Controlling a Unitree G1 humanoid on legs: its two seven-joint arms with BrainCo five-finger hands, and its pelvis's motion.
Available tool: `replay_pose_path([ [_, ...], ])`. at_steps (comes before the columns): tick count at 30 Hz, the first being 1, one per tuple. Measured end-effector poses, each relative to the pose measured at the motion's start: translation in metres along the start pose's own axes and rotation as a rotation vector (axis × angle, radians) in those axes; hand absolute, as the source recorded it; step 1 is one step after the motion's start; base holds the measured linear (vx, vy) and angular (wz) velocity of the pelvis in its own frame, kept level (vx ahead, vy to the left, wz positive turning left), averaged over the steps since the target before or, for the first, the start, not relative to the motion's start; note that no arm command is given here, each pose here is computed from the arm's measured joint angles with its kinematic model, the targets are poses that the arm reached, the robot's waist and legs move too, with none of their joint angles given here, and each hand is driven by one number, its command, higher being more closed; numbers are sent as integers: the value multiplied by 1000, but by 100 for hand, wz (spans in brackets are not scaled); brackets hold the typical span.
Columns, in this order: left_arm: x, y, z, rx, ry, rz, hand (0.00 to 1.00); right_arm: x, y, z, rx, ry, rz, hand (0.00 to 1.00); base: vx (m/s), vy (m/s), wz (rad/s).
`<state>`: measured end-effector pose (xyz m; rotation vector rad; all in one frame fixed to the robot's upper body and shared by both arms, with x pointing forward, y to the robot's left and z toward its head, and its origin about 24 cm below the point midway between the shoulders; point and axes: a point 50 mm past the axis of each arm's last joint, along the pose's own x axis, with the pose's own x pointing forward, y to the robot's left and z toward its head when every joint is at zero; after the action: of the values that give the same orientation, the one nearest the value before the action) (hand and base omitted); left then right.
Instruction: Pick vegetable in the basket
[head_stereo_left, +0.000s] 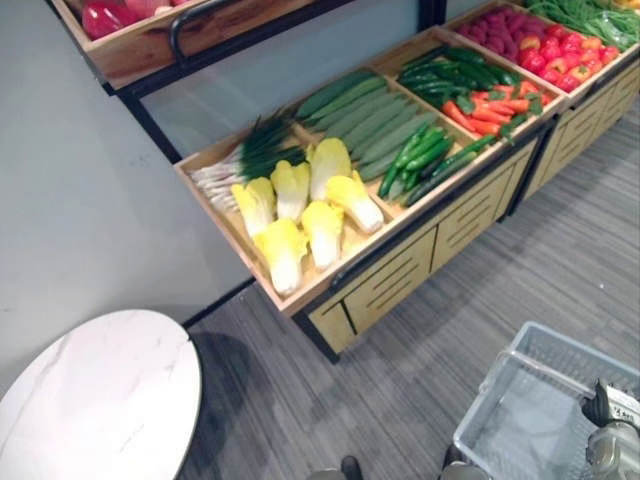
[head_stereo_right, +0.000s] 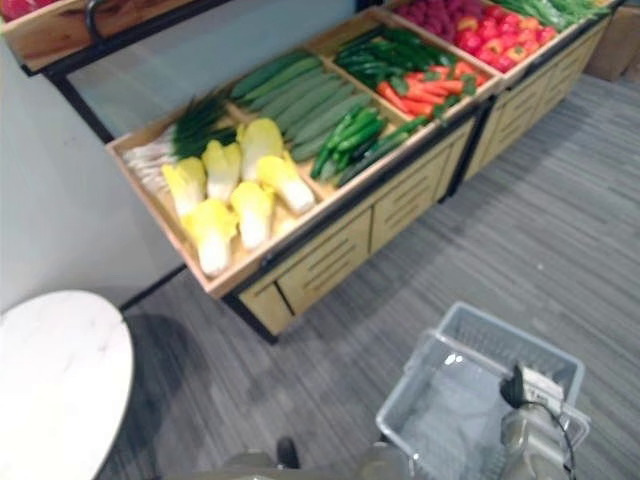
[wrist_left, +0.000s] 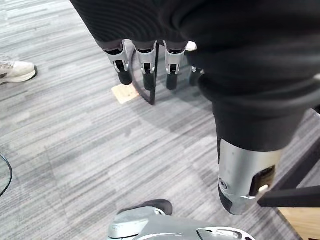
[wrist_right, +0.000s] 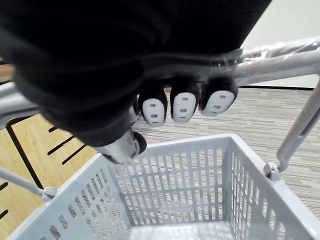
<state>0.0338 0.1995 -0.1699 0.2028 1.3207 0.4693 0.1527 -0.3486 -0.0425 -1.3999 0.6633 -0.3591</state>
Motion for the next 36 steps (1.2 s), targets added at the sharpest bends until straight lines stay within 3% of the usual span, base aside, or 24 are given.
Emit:
replay_pose_path([
  [8, 6, 17, 13, 111, -60, 26, 0, -14, 24, 0, 16, 45, 83, 100, 43, 87, -14],
  [17, 11, 27, 44, 111, -140, 65, 0, -23, 36, 4, 97, 103, 106, 100, 188, -169, 33],
  [21, 8, 13, 45, 89, -143, 32, 0, -14, 24, 1, 94, 107, 60, 100, 194, -233, 17],
  [31, 7, 17, 37, 12, -109, 77, 0, -24, 29, -15, 70, 134, 69, 100, 45, -129, 36],
  [36, 3, 20, 57, -124, -171, 160, 0, -28, 29, -18, 70, 129, 46, 100, 60, -38, 15],
])
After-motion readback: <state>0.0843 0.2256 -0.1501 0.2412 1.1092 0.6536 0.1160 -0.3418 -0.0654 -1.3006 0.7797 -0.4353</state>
